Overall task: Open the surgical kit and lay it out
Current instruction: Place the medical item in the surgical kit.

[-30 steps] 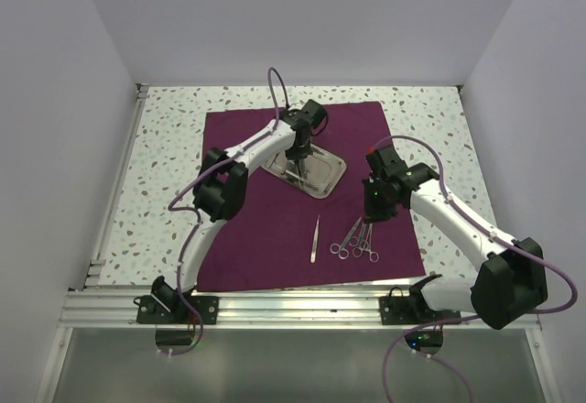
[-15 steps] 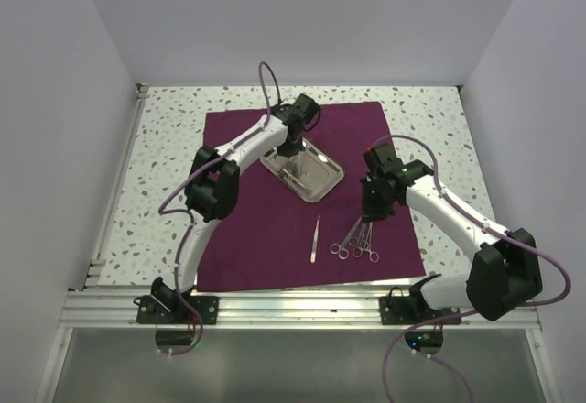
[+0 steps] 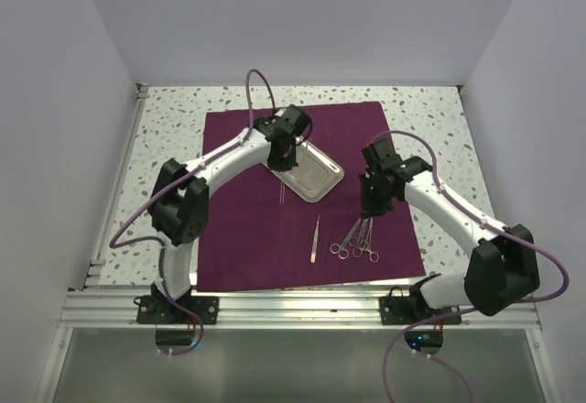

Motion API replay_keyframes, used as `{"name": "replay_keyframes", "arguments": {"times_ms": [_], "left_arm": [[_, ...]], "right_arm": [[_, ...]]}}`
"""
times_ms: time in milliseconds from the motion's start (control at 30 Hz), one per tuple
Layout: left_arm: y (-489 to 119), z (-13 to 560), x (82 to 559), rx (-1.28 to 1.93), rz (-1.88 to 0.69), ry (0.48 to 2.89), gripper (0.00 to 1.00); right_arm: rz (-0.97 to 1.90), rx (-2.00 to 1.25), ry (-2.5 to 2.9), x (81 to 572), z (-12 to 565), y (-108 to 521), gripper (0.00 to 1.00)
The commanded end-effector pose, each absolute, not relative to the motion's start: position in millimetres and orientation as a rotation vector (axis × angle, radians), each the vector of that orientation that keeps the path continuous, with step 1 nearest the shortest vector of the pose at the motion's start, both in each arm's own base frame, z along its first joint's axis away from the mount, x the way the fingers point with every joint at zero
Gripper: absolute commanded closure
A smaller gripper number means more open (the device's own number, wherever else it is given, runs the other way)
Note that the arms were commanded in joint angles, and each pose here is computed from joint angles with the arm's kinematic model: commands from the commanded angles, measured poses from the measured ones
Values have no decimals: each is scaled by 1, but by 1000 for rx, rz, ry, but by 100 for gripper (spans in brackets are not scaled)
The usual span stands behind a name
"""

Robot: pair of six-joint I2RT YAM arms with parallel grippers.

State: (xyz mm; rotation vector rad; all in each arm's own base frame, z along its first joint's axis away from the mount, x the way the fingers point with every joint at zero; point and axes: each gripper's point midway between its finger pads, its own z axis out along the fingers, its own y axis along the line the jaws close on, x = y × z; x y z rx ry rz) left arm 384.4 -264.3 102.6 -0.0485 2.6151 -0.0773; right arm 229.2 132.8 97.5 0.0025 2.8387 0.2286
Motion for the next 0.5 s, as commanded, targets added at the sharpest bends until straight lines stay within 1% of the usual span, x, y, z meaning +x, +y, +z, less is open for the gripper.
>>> {"name": "replay_keyframes", "arguments": {"times_ms": [0,33,67,100,200,467], "left_arm": [[-293,95,326,25,-217,2653,100],[-298,96,315,35,-246,2655,100],[-300,86,302,51,-245,2684,100],[-314,84,289,68,-279,2692,100],[-329,72,271,95,-288,2725,100],[-356,54,257,114,-403,2783,100]], "right_arm": [[226,-22,2812,240,100,134,100],[228,-23,2816,240,99,135,100],[231,-22,2827,240,97,136,100],[232,-22,2827,241,97,137,100],[229,-27,2838,244,95,138,100],[200,-53,2851,247,92,137,100]]}}
